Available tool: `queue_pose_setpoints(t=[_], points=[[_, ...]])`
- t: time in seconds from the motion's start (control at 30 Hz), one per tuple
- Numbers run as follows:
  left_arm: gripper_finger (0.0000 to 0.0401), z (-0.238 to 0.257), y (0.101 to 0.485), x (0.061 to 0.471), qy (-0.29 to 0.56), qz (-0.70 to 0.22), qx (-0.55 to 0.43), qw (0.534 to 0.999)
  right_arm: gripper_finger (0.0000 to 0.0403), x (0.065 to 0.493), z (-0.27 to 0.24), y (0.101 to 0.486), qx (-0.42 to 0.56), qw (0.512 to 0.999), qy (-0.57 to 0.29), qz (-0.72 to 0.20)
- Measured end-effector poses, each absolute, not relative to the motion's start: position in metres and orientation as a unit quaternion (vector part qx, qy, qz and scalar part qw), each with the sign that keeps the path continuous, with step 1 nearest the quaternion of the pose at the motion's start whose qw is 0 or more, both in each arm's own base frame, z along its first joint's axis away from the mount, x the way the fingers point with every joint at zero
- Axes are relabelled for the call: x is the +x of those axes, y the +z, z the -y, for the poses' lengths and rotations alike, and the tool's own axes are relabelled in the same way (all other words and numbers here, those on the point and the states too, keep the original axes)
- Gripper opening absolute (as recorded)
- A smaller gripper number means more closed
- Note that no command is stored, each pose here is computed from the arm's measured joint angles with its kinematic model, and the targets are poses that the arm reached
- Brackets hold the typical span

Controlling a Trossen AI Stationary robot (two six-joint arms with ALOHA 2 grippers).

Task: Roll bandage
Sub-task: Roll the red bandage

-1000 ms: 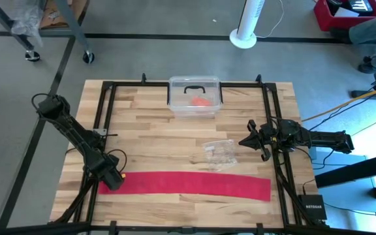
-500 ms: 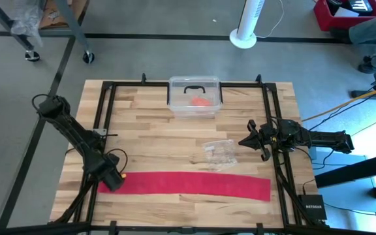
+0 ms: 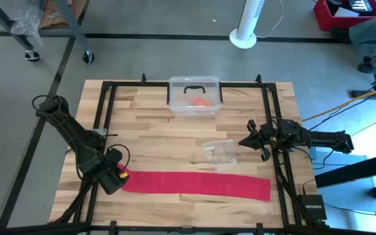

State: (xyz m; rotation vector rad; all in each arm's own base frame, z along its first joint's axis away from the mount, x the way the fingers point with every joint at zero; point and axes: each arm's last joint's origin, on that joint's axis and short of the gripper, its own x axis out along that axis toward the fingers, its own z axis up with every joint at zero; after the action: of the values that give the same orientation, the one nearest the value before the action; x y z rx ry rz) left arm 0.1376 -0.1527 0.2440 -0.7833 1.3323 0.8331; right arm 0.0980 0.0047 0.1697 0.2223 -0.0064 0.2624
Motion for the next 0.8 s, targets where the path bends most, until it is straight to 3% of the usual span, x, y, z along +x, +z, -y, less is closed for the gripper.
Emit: queue_pose_setpoints(t=[0.3, 0.8], points=[[0.0058, 0.155, 0.267, 0.148, 0.29, -0.532, -0.276, 0.746, 0.0008, 0.098, -0.005, 0.17, 0.111, 0.985, 0.131, 0.003], [0.0058, 0.131, 0.307, 0.187, 0.227, -0.495, -0.221, 0.809, 0.0008, 0.098, -0.005, 0.17, 0.111, 0.985, 0.131, 0.003]])
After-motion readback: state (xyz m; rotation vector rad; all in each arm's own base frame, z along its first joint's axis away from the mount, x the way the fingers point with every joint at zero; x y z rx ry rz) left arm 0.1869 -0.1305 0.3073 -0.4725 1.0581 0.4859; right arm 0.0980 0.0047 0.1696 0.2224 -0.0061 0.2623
